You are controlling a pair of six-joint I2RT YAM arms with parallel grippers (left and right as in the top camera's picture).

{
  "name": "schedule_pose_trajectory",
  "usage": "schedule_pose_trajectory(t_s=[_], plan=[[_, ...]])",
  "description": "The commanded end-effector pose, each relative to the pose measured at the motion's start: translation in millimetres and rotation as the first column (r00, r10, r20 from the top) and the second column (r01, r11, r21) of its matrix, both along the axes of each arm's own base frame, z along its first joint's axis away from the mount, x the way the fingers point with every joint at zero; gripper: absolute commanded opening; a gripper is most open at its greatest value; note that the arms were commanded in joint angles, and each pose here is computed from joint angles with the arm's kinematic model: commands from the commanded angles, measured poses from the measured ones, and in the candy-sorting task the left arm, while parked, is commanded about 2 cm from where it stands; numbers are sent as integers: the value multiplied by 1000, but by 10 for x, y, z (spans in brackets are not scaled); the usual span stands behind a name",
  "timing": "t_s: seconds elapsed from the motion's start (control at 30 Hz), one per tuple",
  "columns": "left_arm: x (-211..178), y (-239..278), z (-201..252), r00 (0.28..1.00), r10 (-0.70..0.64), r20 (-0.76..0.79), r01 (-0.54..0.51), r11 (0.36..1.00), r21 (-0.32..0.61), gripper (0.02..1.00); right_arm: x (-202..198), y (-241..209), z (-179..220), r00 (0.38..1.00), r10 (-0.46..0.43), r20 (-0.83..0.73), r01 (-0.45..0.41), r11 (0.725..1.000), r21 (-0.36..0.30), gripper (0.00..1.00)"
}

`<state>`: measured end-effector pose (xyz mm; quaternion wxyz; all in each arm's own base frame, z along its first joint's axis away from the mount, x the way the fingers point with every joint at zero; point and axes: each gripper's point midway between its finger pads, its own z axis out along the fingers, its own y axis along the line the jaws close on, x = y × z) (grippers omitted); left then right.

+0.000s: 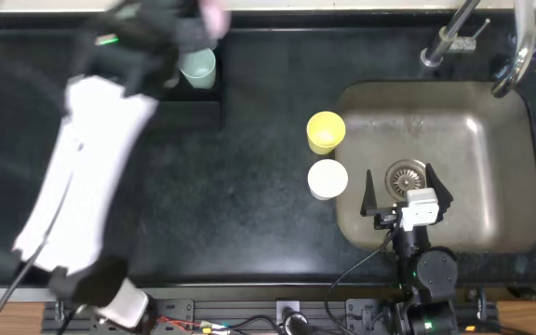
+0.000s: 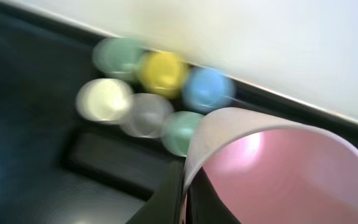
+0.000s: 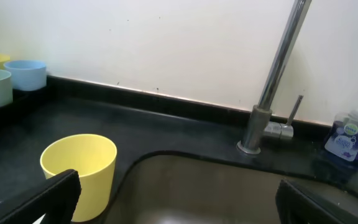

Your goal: Store Cups

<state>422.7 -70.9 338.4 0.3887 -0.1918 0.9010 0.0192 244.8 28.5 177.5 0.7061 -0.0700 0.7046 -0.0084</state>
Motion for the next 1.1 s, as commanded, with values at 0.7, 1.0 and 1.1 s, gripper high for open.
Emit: schedule_pose_trajectory(t_s=[0.7,1.0,1.1], plan=[[-543,1482,-1582,715,647,-265,-699,666,-261,36,4,-20,-31,1000,-10,1,10,1000,1,998],[-551,1492,-1821,681,666,-305,-731,642,-232,36,4,-21,-31,1000,-10,1,10,1000,1,996],[-532,1500,-1880,677,667,-312,-734,642,-221,36,4,-21,-31,1000,-10,1,10,1000,1,998]])
